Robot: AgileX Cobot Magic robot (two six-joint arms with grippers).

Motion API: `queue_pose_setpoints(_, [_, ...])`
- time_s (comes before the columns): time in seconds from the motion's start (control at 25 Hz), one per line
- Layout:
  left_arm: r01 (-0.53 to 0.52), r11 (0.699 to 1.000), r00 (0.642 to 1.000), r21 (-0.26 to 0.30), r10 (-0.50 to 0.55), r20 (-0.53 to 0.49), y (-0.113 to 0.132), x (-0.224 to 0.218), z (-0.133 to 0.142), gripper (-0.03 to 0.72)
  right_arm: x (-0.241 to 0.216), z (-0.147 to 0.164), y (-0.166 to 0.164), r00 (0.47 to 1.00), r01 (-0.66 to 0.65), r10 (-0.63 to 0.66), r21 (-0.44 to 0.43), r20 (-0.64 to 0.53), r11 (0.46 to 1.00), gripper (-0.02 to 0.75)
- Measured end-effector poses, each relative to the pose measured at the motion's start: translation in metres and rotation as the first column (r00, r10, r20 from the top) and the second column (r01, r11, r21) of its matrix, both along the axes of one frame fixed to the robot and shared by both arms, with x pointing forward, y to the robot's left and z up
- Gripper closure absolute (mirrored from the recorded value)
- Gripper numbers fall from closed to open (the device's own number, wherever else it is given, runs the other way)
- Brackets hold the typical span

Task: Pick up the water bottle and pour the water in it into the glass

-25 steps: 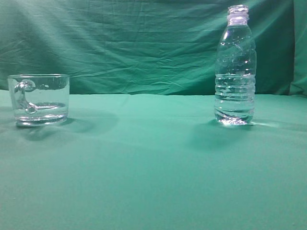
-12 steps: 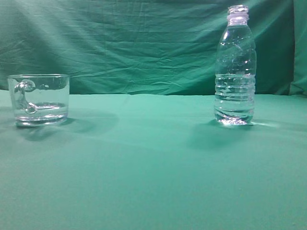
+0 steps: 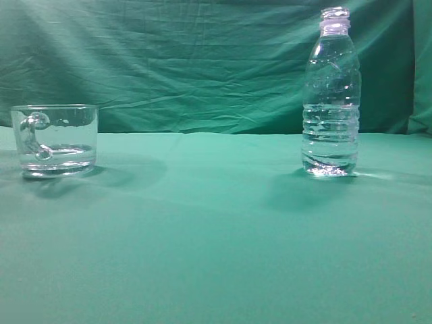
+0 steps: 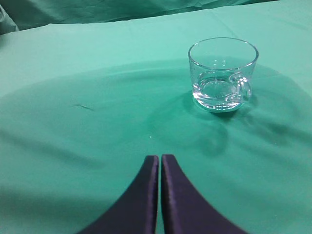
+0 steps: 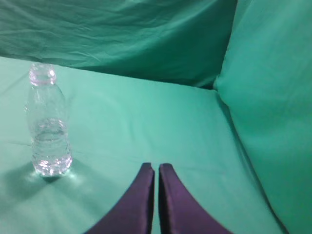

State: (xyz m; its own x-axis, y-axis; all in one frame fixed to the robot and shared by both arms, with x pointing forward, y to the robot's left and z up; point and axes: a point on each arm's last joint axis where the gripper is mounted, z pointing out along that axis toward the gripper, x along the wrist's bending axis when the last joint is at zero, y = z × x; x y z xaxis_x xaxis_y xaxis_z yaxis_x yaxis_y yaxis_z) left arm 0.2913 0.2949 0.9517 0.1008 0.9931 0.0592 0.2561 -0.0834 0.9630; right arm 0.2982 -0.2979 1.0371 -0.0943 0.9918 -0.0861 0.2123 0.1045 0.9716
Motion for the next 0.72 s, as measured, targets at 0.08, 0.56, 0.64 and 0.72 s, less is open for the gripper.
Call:
queue_pose_setpoints(0.08, [0.000, 1.000, 1.000, 0.000, 0.000, 0.000, 0.000, 0.000, 0.000, 0.688, -0.004, -0.019, -0.002, 1.000, 0.029, -0.029, 0.001, 0.002, 1.000, 0.738])
queue_pose_setpoints(0.56, [0.000, 1.000, 1.000, 0.000, 0.000, 0.000, 0.000, 0.000, 0.000, 0.688, -0.006, -0.087, -0.002, 0.998, 0.054, -0.052, 0.039, -0.043, 0.998, 0.738])
queue_pose_setpoints(0.64, [0.000, 1.000, 1.000, 0.000, 0.000, 0.000, 0.000, 0.000, 0.000, 0.688, -0.006, -0.088, -0.002, 0.997, 0.055, -0.053, 0.041, -0.049, 0.998, 0.738])
queue_pose_setpoints(0.72, [0.000, 1.000, 1.000, 0.000, 0.000, 0.000, 0.000, 0.000, 0.000, 0.688, -0.006, -0.089, -0.002, 0.996, 0.059, -0.056, 0.044, -0.065, 0.997, 0.738])
